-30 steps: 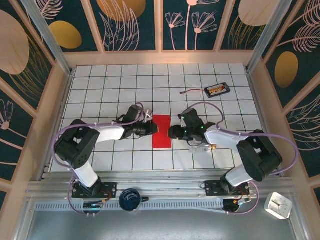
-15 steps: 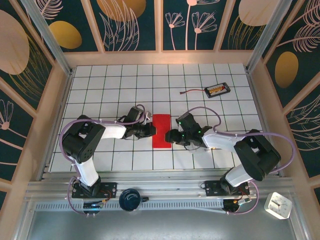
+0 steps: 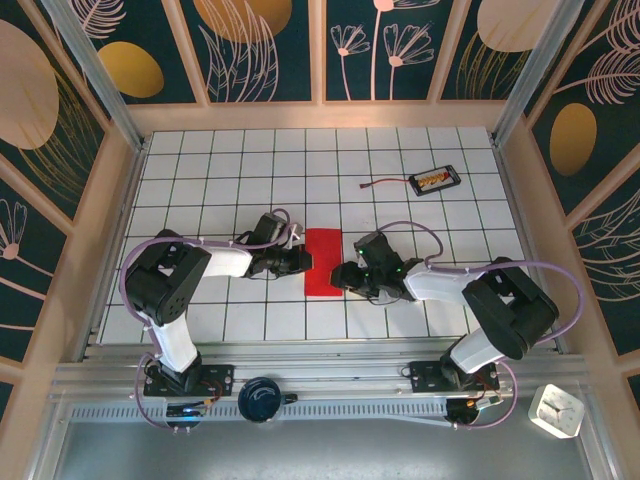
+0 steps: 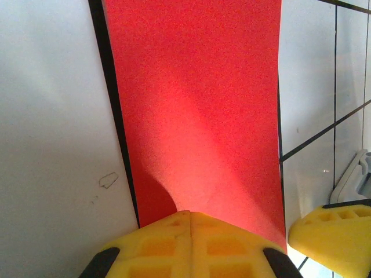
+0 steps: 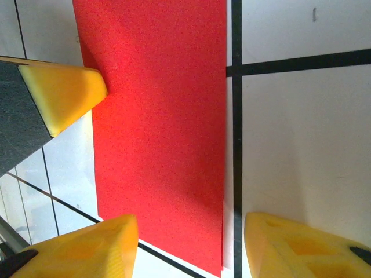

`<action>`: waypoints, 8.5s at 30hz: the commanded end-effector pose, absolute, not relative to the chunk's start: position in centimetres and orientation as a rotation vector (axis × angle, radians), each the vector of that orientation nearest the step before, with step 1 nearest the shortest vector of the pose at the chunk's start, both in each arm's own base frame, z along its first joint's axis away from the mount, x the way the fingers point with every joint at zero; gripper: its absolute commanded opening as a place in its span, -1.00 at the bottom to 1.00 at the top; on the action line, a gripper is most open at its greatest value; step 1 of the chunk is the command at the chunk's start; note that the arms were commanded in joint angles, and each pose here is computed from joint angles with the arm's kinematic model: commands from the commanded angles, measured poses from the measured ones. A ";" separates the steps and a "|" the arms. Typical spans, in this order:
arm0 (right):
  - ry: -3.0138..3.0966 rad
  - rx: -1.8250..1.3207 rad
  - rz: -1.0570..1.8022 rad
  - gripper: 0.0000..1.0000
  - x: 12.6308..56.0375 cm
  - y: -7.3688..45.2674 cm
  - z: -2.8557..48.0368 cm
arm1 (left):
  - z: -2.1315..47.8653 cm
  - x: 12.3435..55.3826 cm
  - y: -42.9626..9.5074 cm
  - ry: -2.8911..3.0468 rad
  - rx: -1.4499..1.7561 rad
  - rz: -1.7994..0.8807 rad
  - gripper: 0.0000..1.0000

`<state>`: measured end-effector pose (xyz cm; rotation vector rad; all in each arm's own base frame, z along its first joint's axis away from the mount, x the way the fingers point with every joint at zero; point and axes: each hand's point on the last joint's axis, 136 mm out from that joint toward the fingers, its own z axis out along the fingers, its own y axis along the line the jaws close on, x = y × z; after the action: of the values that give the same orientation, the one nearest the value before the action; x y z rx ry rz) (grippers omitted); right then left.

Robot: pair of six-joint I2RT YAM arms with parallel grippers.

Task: Fold a paper plane with a square sheet of paper (pick it up from the middle)
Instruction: Fold the triangle a second time at the center of the table.

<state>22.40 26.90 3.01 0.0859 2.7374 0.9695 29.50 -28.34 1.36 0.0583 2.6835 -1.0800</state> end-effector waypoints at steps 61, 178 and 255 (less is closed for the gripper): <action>2.703 0.144 1.060 -0.10 22.5 28.2 4.7 | -1.0 28.1 -27.1 2.770 0.078 -1.004 -0.98; 2.585 0.321 0.936 0.10 30.5 22.2 6.5 | 6.8 21.5 -35.9 2.156 0.865 -0.812 -1.00; 2.803 -0.191 0.825 -1.00 30.3 26.3 -1.3 | 2.7 25.8 -31.3 2.395 0.498 -1.190 -1.00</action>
<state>31.98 27.50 1.80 -0.1867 2.6929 0.8941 25.86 -31.49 3.04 0.5013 2.3807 -1.1780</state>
